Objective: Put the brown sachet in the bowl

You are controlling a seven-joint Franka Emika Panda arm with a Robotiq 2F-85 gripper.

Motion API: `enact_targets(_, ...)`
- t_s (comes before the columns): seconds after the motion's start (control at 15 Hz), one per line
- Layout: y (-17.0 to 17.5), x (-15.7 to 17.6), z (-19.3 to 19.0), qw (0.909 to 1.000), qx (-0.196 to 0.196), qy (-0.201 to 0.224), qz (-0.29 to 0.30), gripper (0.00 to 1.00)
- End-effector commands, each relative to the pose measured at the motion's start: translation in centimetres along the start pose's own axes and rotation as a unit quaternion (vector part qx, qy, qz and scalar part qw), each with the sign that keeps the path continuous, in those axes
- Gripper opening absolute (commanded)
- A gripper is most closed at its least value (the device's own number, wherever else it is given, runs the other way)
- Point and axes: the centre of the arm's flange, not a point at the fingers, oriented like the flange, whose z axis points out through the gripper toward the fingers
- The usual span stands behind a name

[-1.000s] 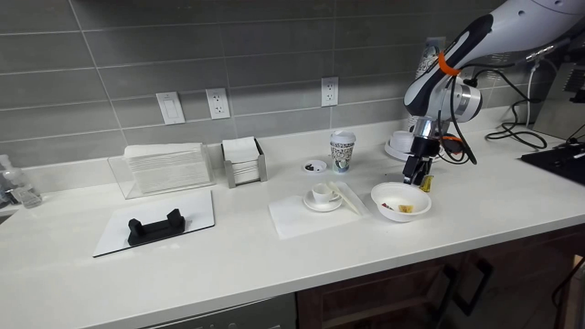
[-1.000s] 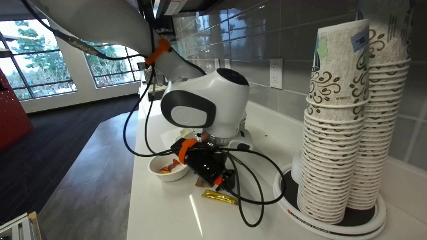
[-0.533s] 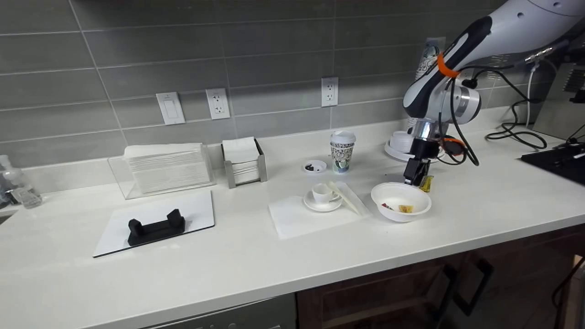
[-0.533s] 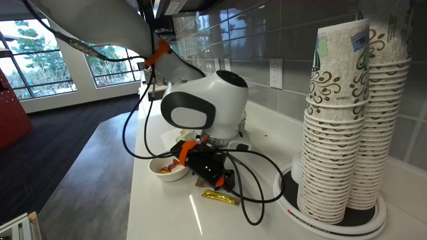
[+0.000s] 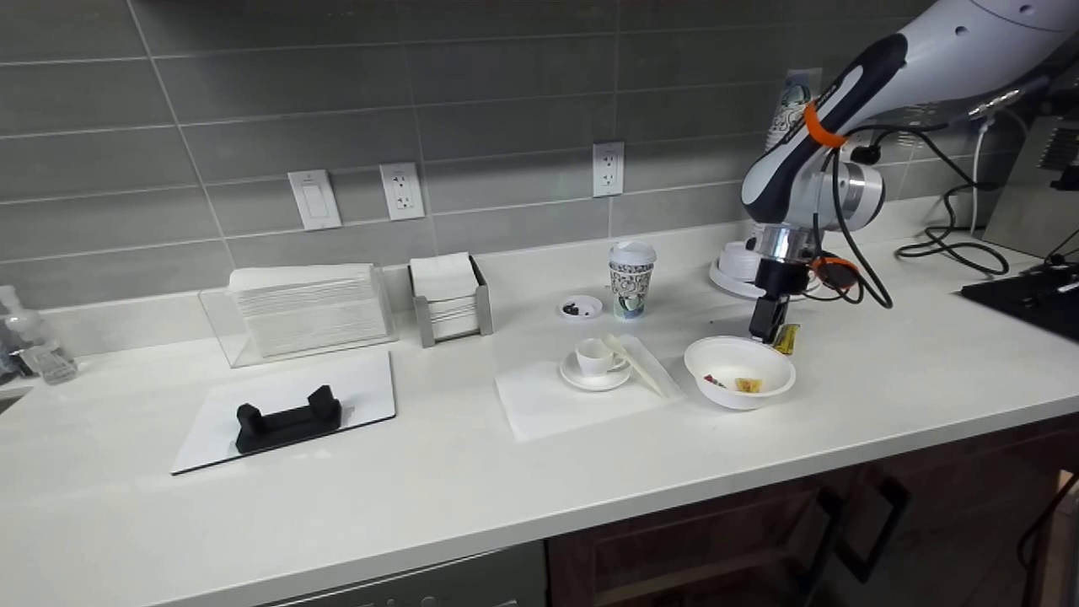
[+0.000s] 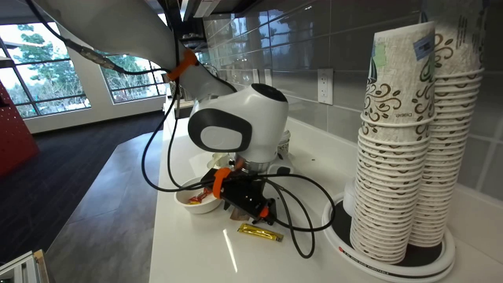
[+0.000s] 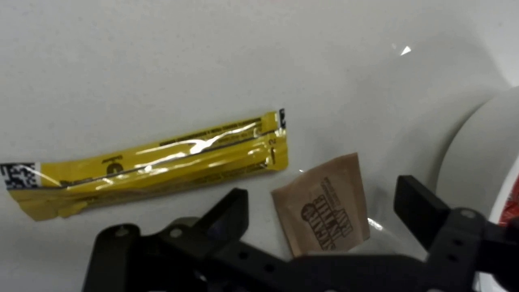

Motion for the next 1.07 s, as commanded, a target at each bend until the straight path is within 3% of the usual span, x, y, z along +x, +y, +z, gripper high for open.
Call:
enact_targets(0.0,-1.5,-0.9,0.6,0.9991,-0.022,-0.002,-0.037,1.0)
enact_targets(0.4,-2.4,-1.3,1.6,0.9973,-0.035,0.011,-0.064,0.98)
enact_targets(0.73,-3.1,-1.3,1.0,0.9952,-0.045,0.026,-0.082,0.9)
enact_targets(0.87,-3.3,-1.3,0.8,0.9945,-0.048,0.031,-0.088,0.85)
enact_targets(0.93,-3.4,-1.3,0.6,0.9942,-0.05,0.033,-0.089,0.76)
enact_targets(1.0,-3.4,-1.3,0.6,0.994,-0.05,0.035,-0.09,0.77)
